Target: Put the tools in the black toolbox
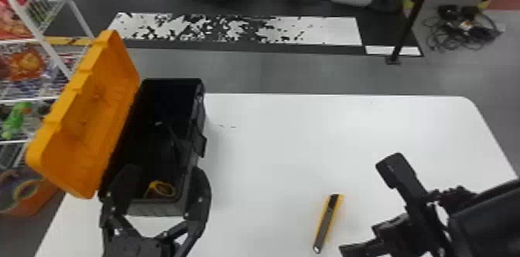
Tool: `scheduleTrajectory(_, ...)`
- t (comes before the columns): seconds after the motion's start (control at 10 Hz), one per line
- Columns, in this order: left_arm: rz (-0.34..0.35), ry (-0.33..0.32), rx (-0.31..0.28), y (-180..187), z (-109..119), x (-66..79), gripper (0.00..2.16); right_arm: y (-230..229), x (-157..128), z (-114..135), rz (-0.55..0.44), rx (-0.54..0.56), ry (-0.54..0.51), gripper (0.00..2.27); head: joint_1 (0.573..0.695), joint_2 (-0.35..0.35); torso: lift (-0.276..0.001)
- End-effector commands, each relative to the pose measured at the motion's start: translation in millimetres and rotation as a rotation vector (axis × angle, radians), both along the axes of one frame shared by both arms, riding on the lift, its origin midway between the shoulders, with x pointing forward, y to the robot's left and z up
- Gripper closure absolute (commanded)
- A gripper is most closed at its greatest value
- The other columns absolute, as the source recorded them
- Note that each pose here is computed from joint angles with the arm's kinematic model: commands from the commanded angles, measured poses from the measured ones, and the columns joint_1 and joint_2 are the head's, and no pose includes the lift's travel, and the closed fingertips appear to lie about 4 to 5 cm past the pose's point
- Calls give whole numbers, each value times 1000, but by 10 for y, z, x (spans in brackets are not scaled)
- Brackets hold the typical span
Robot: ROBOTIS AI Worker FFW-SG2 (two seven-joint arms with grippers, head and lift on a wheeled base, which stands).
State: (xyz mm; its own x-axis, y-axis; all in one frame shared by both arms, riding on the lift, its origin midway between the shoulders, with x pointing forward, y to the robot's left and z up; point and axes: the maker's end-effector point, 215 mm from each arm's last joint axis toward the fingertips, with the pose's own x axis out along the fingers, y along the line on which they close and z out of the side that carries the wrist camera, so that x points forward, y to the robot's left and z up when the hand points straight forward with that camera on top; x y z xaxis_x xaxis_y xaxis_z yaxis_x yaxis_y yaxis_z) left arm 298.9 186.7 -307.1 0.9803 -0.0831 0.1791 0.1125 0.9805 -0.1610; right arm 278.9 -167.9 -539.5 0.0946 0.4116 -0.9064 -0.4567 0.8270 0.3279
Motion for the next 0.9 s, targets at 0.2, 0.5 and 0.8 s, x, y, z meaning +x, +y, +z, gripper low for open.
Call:
scheduleTrajectory(0.2, -20, 5, -3, -15, -35, 1, 46, 267, 54, -6, -66, 6, -7, 117, 695, 59, -39)
scheduleTrajectory(0.5, -33, 9, -8, -18, -89, 2, 46, 324, 190, -39, -106, -64, -57, 107, 695, 86, -39)
scheduleTrajectory(0.8, -45, 8, -8, -1, -126, 20, 46, 380, 191, -123, -155, -138, -80, 124, 695, 95, -39)
